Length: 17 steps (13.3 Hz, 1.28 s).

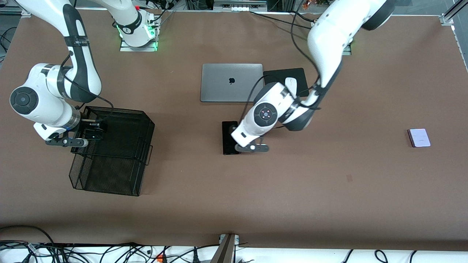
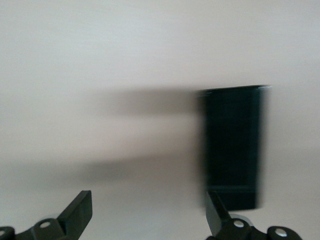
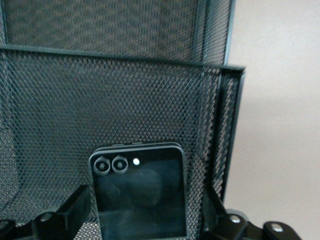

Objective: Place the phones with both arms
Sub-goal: 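Put the flip phone in the basket while the left gripper places the slab, then grasp the slab with the right gripper while the left gripper grasps the white phone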

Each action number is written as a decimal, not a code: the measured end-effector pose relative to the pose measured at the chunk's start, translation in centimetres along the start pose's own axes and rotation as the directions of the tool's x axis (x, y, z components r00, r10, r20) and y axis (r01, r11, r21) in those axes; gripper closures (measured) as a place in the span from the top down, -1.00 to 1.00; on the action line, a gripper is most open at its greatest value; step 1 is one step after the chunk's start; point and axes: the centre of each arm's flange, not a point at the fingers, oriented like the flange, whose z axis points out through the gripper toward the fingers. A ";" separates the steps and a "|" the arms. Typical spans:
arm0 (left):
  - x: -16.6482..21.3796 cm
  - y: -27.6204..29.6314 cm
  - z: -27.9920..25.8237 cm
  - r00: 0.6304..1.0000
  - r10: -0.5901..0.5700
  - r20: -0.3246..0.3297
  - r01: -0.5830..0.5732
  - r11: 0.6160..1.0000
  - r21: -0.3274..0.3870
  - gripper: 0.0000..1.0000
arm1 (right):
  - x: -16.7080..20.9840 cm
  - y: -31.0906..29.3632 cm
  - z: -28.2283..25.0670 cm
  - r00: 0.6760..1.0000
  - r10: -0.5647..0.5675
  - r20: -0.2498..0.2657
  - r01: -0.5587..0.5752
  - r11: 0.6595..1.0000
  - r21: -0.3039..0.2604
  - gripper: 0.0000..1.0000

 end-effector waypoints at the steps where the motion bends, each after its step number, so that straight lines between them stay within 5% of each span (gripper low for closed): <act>1: -0.2 -3.1 -2.5 1.000 -0.016 0.020 0.014 0.991 0.130 1.00 | 0.4 0.0 -0.8 1.000 -0.001 -0.012 0.001 1.000 0.000 1.00; 4: -0.3 -13.7 -6.9 0.989 -0.142 0.047 0.097 0.847 0.522 1.00 | 2.1 -1.8 -6.3 0.999 -0.033 -0.012 0.033 0.999 0.011 1.00; 6: 0.9 -19.7 -7.2 0.973 -0.220 0.071 0.132 0.782 0.610 1.00 | 2.9 -5.3 -11.4 0.996 -0.085 -0.026 0.086 0.996 0.022 1.00; 8: 2.5 -27.2 -6.5 0.950 -0.276 0.143 0.136 0.781 0.609 1.00 | 2.5 -11.1 -15.0 0.992 -0.116 -0.043 0.117 0.993 0.025 1.00; 12: 5.1 -47.9 -1.2 0.903 -0.302 0.304 0.126 0.865 0.485 1.00 | -1.7 -26.7 -16.0 0.987 -0.148 -0.053 0.150 0.988 0.023 1.00; 17: 4.4 -63.4 4.4 0.952 -0.176 0.249 0.090 0.942 0.322 1.00 | -7.0 -47.5 -11.8 0.986 -0.134 -0.101 0.137 0.990 0.020 1.00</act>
